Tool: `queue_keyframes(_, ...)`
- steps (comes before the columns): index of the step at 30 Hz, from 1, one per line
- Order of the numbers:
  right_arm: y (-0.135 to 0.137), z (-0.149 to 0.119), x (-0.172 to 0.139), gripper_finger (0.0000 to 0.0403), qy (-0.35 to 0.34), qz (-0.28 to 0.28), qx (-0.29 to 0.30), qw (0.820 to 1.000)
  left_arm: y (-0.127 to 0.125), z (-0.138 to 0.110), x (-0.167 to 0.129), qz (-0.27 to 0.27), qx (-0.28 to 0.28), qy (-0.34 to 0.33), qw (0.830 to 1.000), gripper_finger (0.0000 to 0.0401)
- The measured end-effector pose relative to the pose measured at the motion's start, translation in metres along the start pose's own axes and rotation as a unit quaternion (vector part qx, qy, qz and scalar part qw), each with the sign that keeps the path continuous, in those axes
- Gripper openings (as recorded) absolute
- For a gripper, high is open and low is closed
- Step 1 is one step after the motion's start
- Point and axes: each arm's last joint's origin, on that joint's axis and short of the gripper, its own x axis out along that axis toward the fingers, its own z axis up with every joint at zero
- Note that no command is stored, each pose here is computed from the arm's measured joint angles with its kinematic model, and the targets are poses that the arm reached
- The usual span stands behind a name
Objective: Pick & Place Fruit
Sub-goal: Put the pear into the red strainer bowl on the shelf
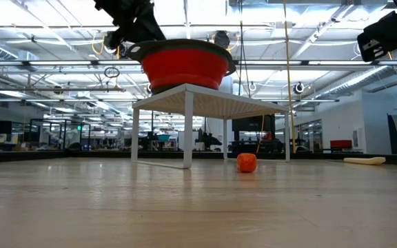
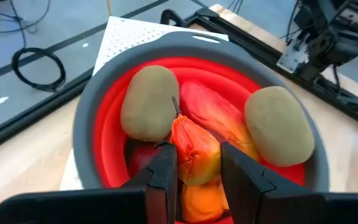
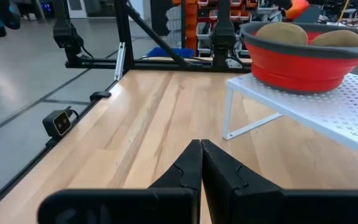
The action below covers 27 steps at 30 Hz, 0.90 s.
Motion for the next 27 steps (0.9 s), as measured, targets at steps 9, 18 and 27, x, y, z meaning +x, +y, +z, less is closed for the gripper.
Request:
queue_keyframes(9, 0.0, 0.0, 0.0, 0.0, -0.002, -0.002, 0.001, 1.0, -0.005, -0.008, 0.016, 0.011, -0.013, 0.024, 1.0, 0.0093)
queue_keyframes(18, 0.0, 0.001, 0.0, 0.0, -0.003, -0.002, 0.002, 1.0, -0.01, -0.017, 0.028, 0.021, -0.016, 0.043, 0.999, 0.0093)
queue_keyframes(27, 0.0, 0.001, 0.0, 0.0, -0.003, -0.002, 0.002, 1.0, -0.01, -0.017, 0.028, 0.025, -0.026, 0.041, 0.999, 0.0094)
